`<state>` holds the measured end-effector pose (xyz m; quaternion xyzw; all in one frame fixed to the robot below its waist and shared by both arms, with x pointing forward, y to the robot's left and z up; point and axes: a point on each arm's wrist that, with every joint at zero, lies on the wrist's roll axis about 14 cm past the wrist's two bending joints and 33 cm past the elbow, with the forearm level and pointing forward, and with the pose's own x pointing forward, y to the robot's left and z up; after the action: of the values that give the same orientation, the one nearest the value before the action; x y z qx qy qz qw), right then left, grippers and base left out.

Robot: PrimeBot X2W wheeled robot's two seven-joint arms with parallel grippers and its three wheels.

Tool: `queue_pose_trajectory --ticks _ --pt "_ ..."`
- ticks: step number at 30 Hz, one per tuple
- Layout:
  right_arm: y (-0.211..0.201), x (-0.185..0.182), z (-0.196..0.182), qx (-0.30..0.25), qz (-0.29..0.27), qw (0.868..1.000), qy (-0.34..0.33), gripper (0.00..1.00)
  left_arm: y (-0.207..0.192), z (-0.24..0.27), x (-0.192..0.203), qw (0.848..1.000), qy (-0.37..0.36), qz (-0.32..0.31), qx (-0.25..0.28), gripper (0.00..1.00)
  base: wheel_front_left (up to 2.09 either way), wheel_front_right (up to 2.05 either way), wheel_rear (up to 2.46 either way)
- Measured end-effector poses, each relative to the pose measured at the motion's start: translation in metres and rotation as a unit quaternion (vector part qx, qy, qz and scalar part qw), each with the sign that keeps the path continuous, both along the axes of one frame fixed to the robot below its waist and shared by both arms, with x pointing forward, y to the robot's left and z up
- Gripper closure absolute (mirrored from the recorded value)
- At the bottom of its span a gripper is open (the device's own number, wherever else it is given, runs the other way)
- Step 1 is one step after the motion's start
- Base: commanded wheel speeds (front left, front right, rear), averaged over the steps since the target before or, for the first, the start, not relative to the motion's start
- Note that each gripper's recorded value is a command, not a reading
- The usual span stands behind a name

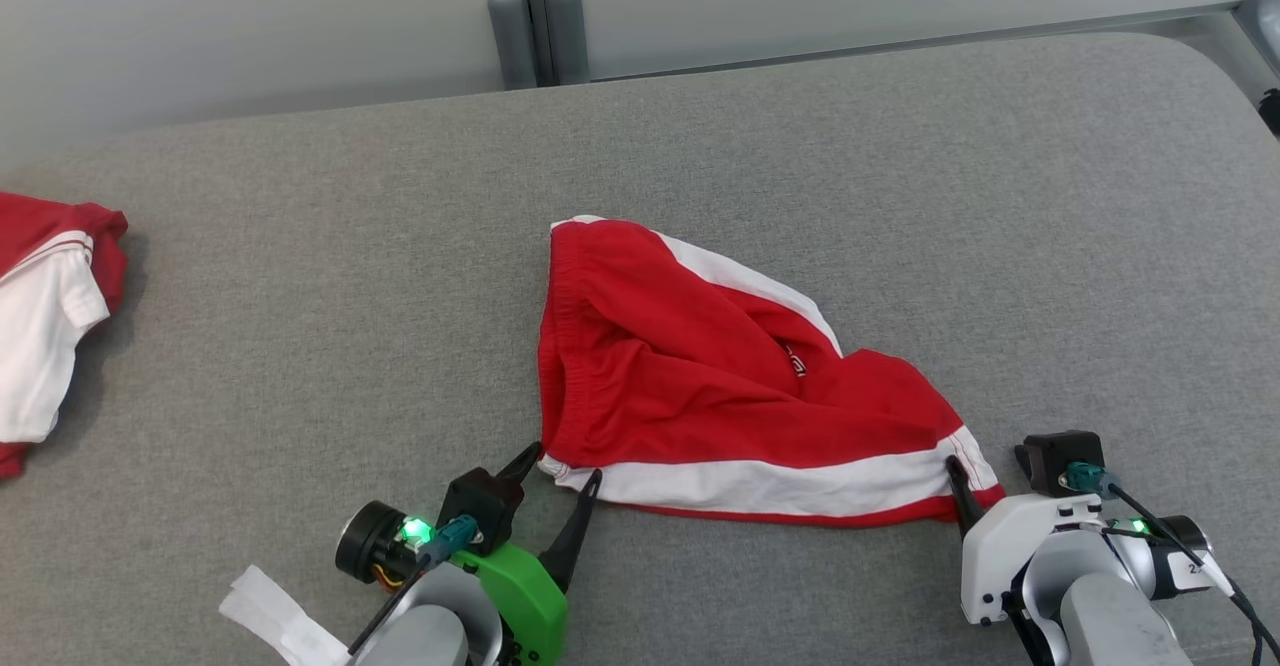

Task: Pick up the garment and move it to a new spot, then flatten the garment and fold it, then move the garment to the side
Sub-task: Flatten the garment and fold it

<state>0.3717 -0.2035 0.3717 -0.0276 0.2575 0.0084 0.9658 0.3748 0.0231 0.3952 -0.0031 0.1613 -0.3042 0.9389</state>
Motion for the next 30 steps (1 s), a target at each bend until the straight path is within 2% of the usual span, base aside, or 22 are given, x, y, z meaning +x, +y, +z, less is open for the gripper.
queue_pose_trajectory --ticks 2,3,4,5,6,7,14,17,20,24,30 --pt "0.001 0.0 -0.001 0.0 0.001 1.0 0.006 0.03 0.001 0.0 0.0 1.0 0.0 0.0 0.001 0.25 0.0 0.0 0.0" --pt "0.002 0.0 -0.001 0.0 0.002 1.0 0.008 0.13 0.001 -0.001 0.0 1.0 0.0 0.0 0.001 0.45 0.0 0.0 0.0" --pt "0.002 0.0 -0.002 0.0 0.003 1.0 0.012 0.57 0.001 -0.001 -0.001 1.0 0.001 -0.001 0.002 0.71 0.0 0.0 0.0" --pt "0.003 0.0 -0.003 0.001 0.003 1.0 0.017 0.69 0.001 -0.003 -0.002 1.0 0.003 -0.002 0.004 1.0 0.0 0.0 0.0" --pt "0.004 0.0 -0.003 0.003 0.005 1.0 0.021 0.91 0.001 -0.005 -0.003 1.0 0.007 -0.003 0.006 1.0 0.0 0.0 0.0" --pt "0.005 0.0 -0.004 0.004 0.004 1.0 0.024 1.0 0.001 -0.006 -0.005 1.0 0.01 -0.004 0.007 1.0 0.0 0.0 0.0" --pt "0.01 0.001 0.0 0.025 0.003 0.999 0.022 1.0 -0.002 -0.009 -0.008 1.0 0.021 -0.003 -0.002 1.0 0.0 0.0 0.0" --pt "0.015 0.007 0.014 0.057 -0.005 0.998 -0.014 1.0 -0.006 0.004 -0.002 1.0 0.01 0.004 -0.025 1.0 0.0 0.0 0.0" --pt "0.024 0.021 0.042 0.106 -0.012 0.991 -0.076 1.0 -0.01 0.03 0.01 0.997 -0.013 0.019 -0.068 1.0 0.0 0.0 0.0" --pt "0.027 0.039 0.094 0.141 -0.012 0.975 -0.169 1.0 -0.019 0.071 0.021 0.99 -0.053 0.02 -0.128 1.0 0.0 0.0 0.0" --pt "0.029 0.057 0.192 0.165 0.009 0.938 -0.304 1.0 -0.028 0.138 0.042 0.973 -0.114 0.001 -0.199 1.0 0.0 0.0 0.0"
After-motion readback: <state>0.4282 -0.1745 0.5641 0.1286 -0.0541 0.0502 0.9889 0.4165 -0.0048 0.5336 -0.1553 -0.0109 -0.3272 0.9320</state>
